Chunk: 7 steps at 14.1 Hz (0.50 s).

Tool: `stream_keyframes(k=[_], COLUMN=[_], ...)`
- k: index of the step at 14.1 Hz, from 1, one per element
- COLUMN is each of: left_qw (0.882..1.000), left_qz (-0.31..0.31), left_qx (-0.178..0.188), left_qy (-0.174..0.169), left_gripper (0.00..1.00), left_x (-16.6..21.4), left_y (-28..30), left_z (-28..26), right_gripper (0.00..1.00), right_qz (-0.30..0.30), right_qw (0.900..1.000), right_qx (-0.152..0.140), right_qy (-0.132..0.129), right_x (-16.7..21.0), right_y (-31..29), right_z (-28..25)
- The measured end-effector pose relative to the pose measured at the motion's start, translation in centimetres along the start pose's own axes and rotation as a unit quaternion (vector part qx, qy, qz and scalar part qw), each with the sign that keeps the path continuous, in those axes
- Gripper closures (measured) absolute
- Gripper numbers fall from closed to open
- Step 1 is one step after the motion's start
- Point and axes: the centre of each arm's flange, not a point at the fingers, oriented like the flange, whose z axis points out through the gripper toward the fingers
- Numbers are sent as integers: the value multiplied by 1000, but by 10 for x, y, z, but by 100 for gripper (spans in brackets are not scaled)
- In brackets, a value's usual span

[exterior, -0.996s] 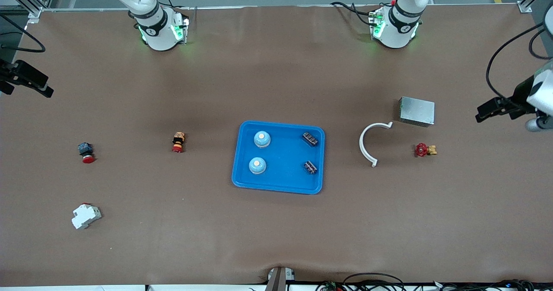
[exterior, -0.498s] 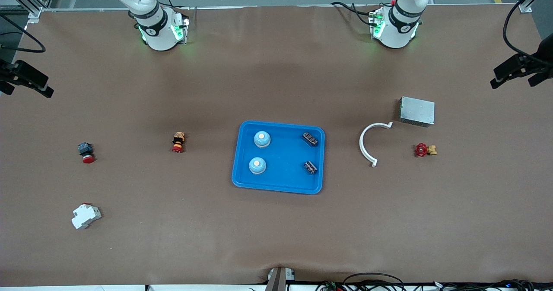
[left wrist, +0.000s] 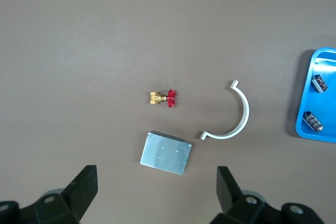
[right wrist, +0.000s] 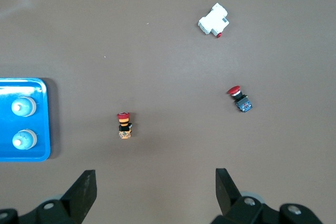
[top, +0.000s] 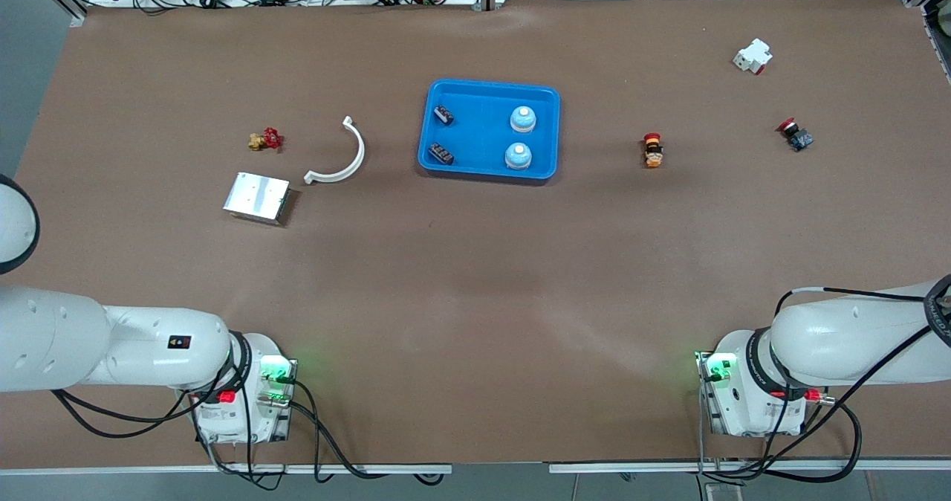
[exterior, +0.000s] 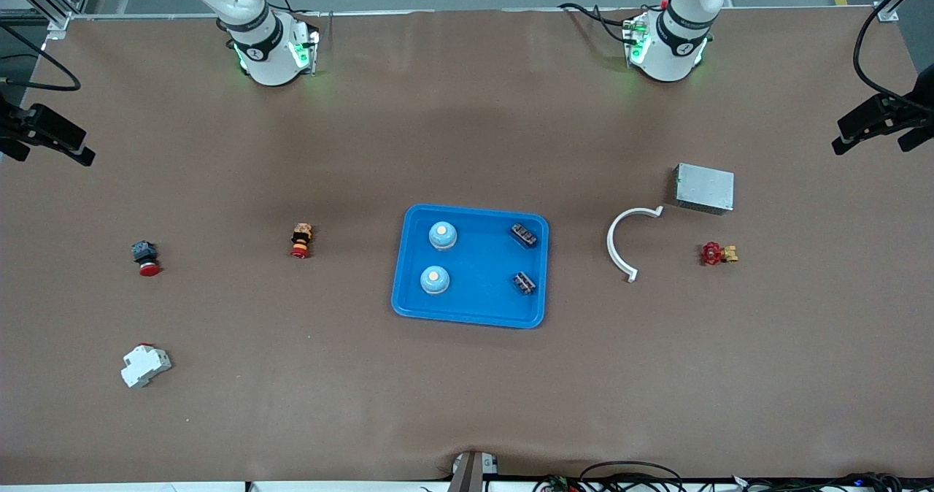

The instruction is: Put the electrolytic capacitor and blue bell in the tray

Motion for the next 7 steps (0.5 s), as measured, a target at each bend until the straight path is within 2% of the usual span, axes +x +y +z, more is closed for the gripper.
stream_keyframes(k=[7], left_qw=[1000], left_qz=[0], left_qx=[1], left_qy=[-6], left_gripper=[0], left_x=[6], left_y=[0], left_z=[6], right_gripper=[0], right_qz=[2], right_qw=[1000], right_qx=[2], right_qy=[4], right_x=[1], right_y=[1], right_z=[-1])
